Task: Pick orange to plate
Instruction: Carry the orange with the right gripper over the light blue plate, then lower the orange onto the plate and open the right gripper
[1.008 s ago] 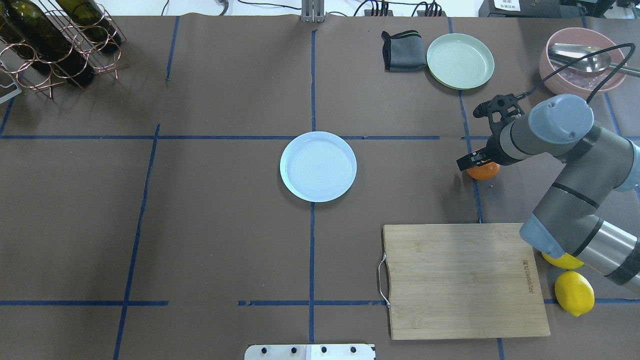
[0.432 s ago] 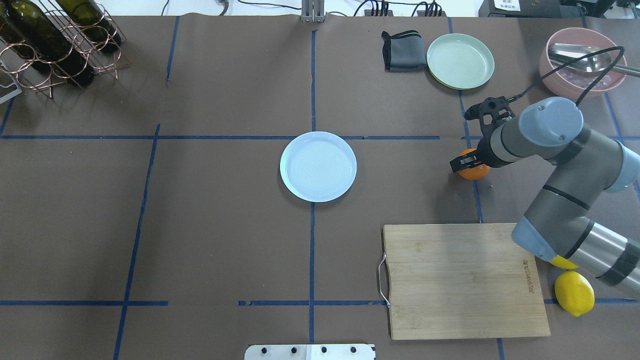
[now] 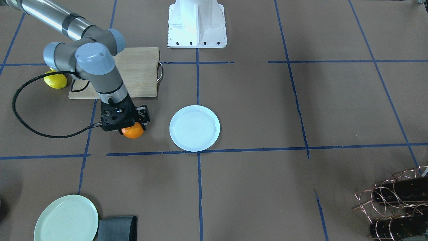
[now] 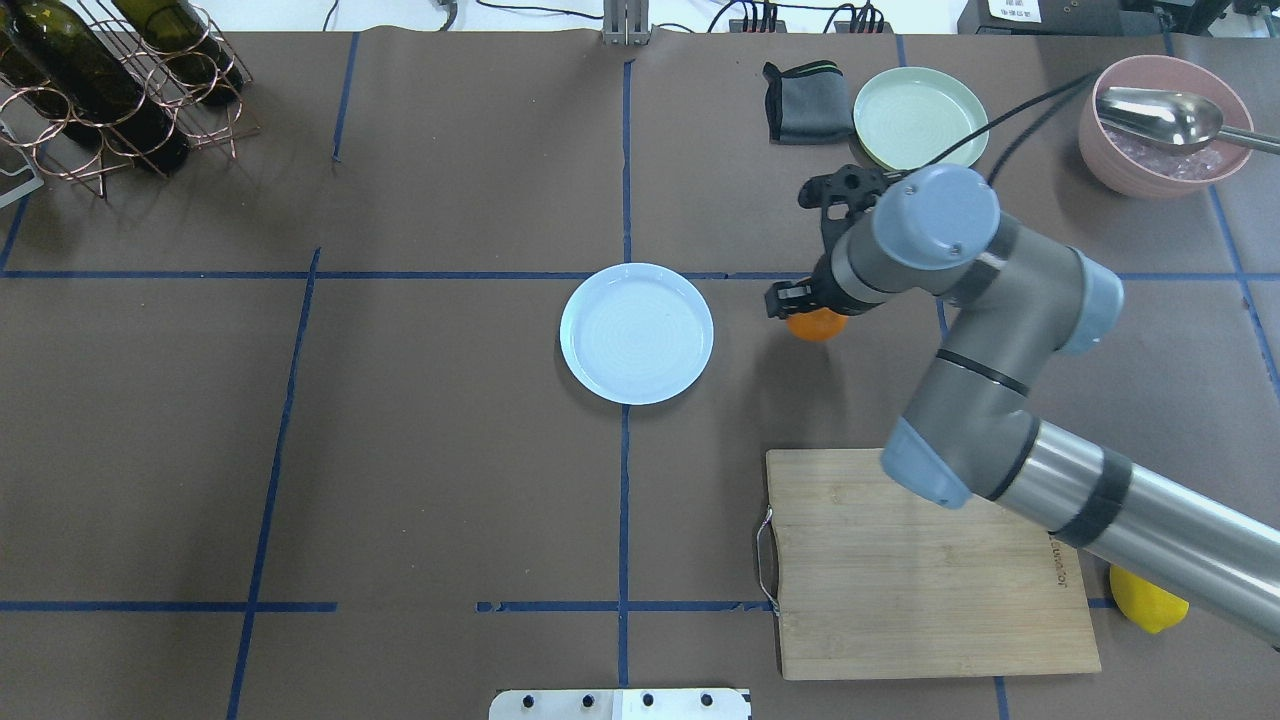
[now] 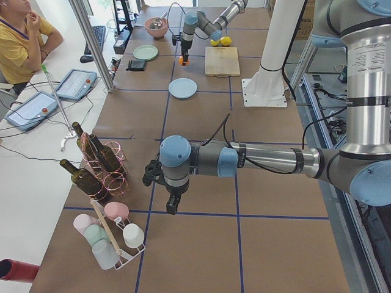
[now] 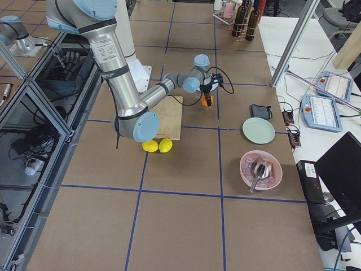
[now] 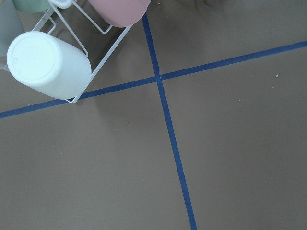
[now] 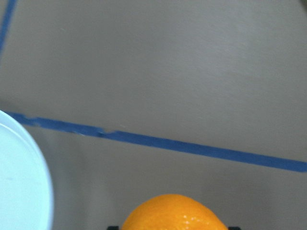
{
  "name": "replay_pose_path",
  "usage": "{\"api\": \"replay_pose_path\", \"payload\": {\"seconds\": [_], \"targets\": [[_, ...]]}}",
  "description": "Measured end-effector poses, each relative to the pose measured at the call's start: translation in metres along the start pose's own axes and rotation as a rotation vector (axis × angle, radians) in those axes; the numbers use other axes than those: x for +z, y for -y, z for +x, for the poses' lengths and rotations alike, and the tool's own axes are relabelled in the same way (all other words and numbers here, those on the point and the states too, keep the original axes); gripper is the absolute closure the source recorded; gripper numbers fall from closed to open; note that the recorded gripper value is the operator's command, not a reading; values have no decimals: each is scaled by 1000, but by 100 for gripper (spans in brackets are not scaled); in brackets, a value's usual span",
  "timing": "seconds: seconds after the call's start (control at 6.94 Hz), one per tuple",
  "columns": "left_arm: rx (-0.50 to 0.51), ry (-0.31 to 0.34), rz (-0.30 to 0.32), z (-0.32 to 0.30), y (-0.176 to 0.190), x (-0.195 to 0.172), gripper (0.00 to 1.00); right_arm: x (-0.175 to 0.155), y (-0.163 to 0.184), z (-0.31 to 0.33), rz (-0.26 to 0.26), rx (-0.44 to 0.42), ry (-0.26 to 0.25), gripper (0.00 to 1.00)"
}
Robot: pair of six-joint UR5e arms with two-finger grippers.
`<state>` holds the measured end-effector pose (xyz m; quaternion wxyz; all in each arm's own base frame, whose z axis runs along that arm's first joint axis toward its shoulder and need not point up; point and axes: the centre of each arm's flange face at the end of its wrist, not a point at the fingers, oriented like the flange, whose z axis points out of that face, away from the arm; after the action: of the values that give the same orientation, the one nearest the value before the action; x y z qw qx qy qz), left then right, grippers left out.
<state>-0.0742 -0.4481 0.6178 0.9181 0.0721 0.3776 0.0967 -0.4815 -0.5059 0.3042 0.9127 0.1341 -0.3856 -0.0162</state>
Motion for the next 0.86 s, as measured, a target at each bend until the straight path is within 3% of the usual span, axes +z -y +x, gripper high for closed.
{"api": "replay_pose_path", "payload": {"seconds": [0.29,0.72,0.86], "targets": [[0,-2,-1,0,0,0,0,3,26,-101,15,72,-33,66],[-1,-2,0,0,0,0,0,35,5,-162,33,92,-93,58],[-2,-2,-1,0,1,0,0,40,-5,-170,36,89,-99,43]]}}
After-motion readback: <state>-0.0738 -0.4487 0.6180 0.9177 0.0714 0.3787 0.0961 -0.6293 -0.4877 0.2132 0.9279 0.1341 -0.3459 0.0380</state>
